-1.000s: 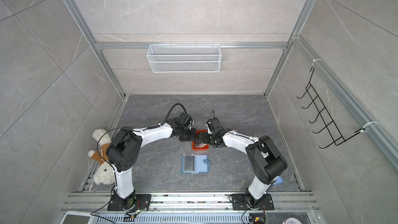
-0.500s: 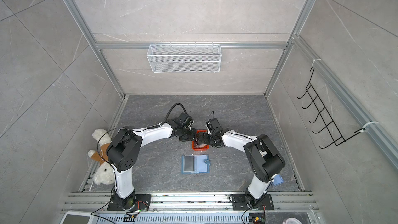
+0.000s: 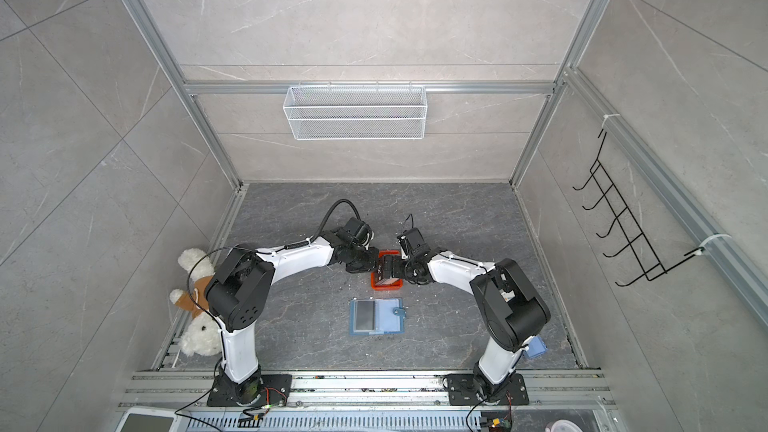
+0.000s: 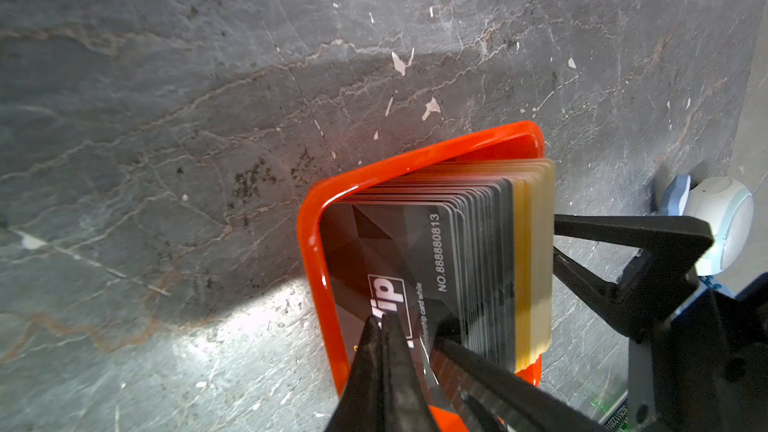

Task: Put the credit cards into the card holder

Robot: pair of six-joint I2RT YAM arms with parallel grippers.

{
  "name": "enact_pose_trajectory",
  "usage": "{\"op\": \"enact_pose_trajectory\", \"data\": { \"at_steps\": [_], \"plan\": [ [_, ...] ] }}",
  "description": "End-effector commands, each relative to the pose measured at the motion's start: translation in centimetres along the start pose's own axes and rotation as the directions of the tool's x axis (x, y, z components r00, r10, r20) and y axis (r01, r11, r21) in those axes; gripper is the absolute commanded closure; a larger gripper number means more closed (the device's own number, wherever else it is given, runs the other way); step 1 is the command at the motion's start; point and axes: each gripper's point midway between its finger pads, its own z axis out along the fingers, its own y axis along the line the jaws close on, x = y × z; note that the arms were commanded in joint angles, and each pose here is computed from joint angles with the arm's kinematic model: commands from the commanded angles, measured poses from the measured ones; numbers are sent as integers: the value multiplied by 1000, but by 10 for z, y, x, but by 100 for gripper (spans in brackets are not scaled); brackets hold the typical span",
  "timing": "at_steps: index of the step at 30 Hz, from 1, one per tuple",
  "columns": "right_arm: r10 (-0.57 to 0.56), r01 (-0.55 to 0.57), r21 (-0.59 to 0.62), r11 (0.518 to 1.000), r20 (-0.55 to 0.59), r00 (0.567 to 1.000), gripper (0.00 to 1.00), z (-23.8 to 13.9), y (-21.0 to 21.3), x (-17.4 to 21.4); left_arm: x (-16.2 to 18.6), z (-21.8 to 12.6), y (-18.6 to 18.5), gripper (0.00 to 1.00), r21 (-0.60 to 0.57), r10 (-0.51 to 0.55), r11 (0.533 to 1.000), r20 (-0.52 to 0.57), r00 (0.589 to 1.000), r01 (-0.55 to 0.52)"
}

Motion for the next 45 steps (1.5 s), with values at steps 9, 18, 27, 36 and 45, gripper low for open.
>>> {"op": "enact_pose_trajectory", "data": {
  "at_steps": [9,18,27,36,45],
  "plan": [
    [-5,5,34,999,17,1000,3,-13,-4,-5,3,0,6,100,-19,-16,1000,-4,1000,16],
    [-15,14,39,999,30,999,3,-21,-3,-8,2,0,6,97,-15,-16,1000,0,1000,16],
    [-21,19,43,999,37,999,3,-27,-4,-9,3,1,1,89,13,-17,1000,-6,1000,17],
    [-22,21,36,999,43,999,3,-31,-2,-10,4,4,-4,83,46,-21,999,-17,1000,21],
    [-32,32,-20,999,9,999,4,-29,8,-5,4,4,-5,84,50,-26,998,-20,999,27]
  ]
}}
